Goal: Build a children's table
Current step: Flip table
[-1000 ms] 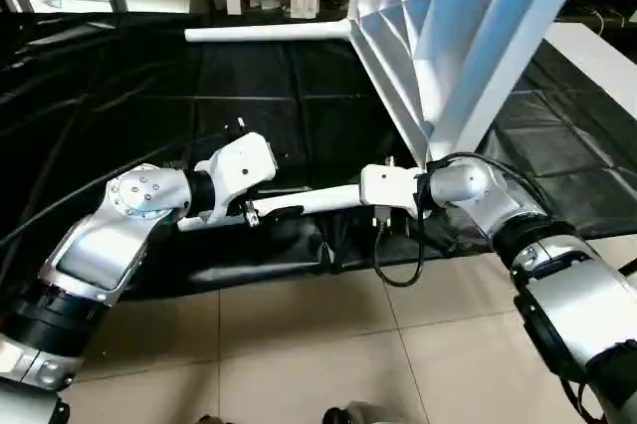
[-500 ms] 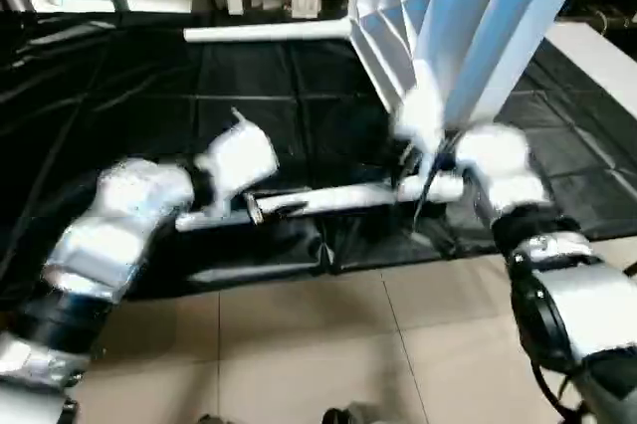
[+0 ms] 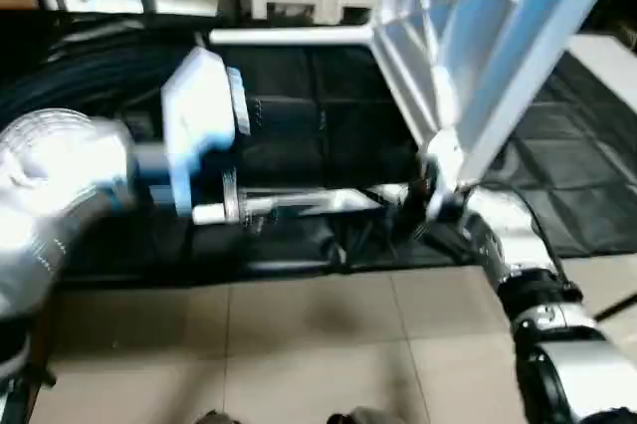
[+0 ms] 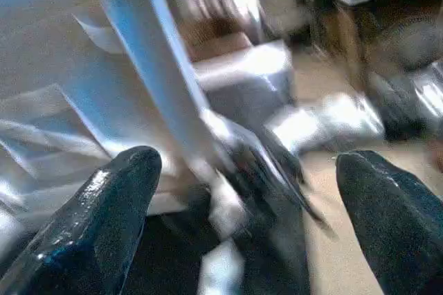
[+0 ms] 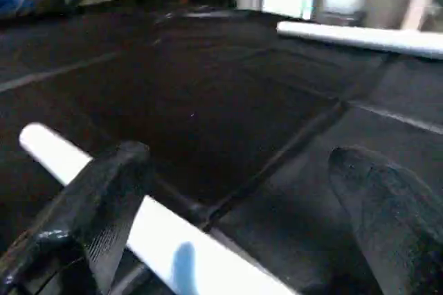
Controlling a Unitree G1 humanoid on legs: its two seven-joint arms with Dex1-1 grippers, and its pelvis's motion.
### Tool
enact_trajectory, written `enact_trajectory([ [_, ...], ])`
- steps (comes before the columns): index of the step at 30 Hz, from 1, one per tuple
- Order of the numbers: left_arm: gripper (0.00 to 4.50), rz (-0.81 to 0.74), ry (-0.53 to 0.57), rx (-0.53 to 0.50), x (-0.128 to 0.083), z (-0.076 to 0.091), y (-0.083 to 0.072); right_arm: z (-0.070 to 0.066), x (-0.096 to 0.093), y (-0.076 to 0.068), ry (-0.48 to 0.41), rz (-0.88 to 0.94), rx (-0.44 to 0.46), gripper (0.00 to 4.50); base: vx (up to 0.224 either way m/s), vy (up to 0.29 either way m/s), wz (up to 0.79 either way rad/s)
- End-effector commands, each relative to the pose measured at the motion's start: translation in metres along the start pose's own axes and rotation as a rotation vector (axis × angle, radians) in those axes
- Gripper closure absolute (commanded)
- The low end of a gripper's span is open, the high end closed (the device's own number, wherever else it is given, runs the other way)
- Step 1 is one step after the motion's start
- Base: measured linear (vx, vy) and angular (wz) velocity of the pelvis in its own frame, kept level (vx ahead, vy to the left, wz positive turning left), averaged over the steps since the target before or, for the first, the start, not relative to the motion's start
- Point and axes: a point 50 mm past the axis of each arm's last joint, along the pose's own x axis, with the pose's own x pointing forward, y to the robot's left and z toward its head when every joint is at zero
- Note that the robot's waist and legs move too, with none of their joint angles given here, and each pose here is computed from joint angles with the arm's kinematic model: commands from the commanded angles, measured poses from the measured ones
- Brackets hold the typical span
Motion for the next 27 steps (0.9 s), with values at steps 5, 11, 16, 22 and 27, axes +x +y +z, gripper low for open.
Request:
enact_trajectory([
  [5, 0.00, 0.053, -0.093, 0.116, 0.004, 0.042, 0.018, -0.015, 0.000, 0.003, 0.090, -0.092, 0.046, 0.00, 0.000, 0.000, 0.00],
  [11, 0.00, 0.094, -0.150, 0.173, 0.008, 0.056, 0.024, -0.028, -0.010, 0.009, 0.191, -0.084, 0.031, 0.00, 0.000, 0.000, 0.00],
  [16, 0.00, 0.200, -0.155, 0.279, 0.010, 0.070, 0.037, -0.036, -0.016, 0.015, 0.230, -0.071, 0.015, 0.00, 0.000, 0.000, 0.00],
  [22, 0.00, 0.238, -0.086, 0.393, 0.015, 0.090, 0.056, -0.041, -0.015, 0.018, 0.282, -0.080, 0.007, 0.00, 0.000, 0.000, 0.00],
  [27, 0.00, 0.306, 0.094, 0.482, 0.011, 0.062, 0.076, -0.041, -0.015, 0.021, 0.291, -0.082, -0.006, 0.00, 0.000, 0.000, 0.00],
])
